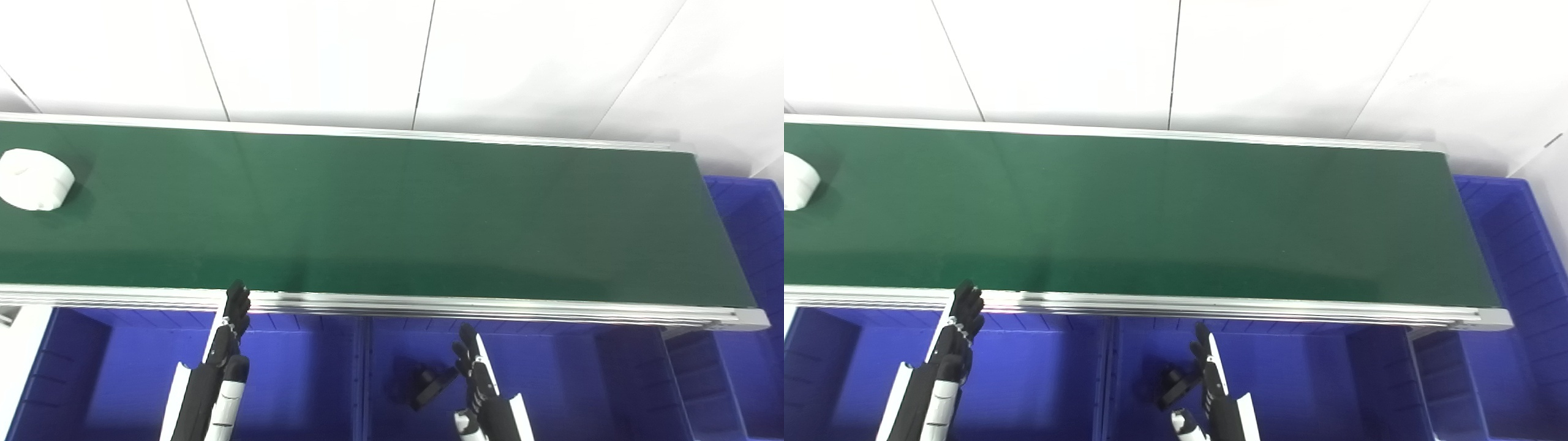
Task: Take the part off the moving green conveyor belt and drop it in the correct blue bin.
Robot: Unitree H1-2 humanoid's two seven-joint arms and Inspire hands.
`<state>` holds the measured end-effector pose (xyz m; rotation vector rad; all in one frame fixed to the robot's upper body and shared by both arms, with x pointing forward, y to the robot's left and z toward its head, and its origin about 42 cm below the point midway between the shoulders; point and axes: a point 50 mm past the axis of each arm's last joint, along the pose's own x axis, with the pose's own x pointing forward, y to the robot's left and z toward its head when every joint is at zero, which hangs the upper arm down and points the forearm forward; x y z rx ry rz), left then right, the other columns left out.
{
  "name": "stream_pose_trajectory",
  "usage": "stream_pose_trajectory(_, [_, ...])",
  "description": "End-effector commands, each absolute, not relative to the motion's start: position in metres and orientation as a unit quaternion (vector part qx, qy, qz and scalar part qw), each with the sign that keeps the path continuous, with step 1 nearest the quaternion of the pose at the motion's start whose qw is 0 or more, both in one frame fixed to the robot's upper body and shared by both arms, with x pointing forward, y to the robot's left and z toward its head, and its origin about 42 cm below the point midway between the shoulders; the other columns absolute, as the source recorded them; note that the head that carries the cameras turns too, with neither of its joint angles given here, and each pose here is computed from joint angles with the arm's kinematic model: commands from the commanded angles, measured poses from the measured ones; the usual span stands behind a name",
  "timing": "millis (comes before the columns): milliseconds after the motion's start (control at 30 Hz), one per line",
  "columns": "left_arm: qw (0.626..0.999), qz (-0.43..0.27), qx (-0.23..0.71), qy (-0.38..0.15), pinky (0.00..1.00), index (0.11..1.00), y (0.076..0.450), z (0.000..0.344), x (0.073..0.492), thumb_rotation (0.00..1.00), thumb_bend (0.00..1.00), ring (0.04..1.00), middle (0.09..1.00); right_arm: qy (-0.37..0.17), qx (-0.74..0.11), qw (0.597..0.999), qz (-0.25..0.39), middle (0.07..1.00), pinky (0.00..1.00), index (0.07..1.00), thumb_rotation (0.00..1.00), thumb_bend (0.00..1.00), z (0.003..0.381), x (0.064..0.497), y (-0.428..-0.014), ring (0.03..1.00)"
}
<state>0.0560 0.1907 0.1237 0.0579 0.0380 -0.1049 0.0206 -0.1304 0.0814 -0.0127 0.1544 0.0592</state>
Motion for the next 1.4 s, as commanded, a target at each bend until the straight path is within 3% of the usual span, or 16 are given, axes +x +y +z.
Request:
stream_pose_trajectory(0, [0.998, -0.057, 0.022, 0.014, 1.0, 1.0, 0.19, 0.133, 0.052, 1.0, 0.61, 1.0, 1.0, 0.048, 0.053, 0.997, 0.021, 1.0, 0.98, 1.0, 0.97, 0.87, 0.108, 0.029, -0.096, 0.978])
stream_pose_trajectory(867, [0.998, -0.059, 0.012, 0.014, 1.0, 1.0, 0.183, 0.131, 0.048, 1.0, 0.61, 1.0, 1.0, 0.05, 0.063, 0.997, 0.023, 1.0, 1.0, 1.0, 0.98, 0.85, 0.107, 0.024, -0.101, 0.997])
stream_pose_trajectory(1367, [0.998, -0.062, 0.017, 0.008, 1.0, 1.0, 0.165, 0.111, 0.045, 1.0, 0.55, 1.0, 1.0, 0.054, 0.043, 0.997, 0.025, 1.0, 1.0, 1.0, 1.0, 0.85, 0.087, 0.02, -0.121, 1.0])
